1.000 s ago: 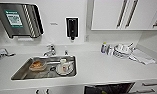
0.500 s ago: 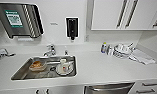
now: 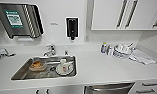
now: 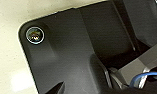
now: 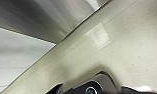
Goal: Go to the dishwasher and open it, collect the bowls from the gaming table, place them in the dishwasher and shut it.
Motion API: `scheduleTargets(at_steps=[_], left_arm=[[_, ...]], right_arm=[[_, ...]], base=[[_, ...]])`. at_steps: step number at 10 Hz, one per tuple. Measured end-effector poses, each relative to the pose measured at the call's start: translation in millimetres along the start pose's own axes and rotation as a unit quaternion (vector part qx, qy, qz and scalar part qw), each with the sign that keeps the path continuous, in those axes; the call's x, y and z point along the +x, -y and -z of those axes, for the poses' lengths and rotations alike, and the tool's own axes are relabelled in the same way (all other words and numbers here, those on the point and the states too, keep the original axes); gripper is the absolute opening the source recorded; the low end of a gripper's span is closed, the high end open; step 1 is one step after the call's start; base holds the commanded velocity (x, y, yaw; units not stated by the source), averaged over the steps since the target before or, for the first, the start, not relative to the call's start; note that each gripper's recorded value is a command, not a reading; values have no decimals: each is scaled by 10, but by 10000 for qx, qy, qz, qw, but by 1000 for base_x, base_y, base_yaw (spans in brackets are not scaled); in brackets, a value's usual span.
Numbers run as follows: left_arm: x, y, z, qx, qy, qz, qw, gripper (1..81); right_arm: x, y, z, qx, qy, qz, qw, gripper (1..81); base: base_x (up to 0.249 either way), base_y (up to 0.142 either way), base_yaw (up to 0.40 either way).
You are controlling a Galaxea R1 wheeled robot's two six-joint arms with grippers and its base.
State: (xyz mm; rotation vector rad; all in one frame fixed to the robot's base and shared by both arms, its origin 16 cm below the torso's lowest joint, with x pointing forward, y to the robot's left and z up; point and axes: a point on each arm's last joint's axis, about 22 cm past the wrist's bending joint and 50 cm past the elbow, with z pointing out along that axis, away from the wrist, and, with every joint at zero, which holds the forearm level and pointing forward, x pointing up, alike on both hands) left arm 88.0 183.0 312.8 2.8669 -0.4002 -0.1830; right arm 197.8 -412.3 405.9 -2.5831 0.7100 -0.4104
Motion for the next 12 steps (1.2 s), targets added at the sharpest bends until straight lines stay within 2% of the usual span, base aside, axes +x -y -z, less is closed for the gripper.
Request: scheduleTargets(at_steps=[2,4,5,7,9,11,12], left_arm=[[83,-16,-8,-30,-68,11,10000,811],[197,-8,8,-170,-195,77,9996,811],[197,73,14,-118,-200,123,9997,811],[194,250,35,-16,-221,138,9997,811],[273,388,75,-83,-361,130,9992,811],[393,517,101,6,-451,115,9989,811],[451,501,101,-10,-488,113,9987,811]], right_arm=[[-518,-178,6,-153,407,502,9978,811],[-865,-350,46,-314,684,856,9935,811],[-988,-407,46,-382,785,1014,9910,811],[-1348,-396,-17,-415,1029,1271,9857,811],[-1700,-304,-117,-395,1268,1582,9784,811],[-2130,-227,-121,-363,1519,1697,9731,811],[-2376,-161,-103,-307,1651,1679,9714,811]], base=[[0,0,0],[0,0,0],[0,0,0],[0,0,0],[0,0,0],[0,0,0],[0,0,0]])
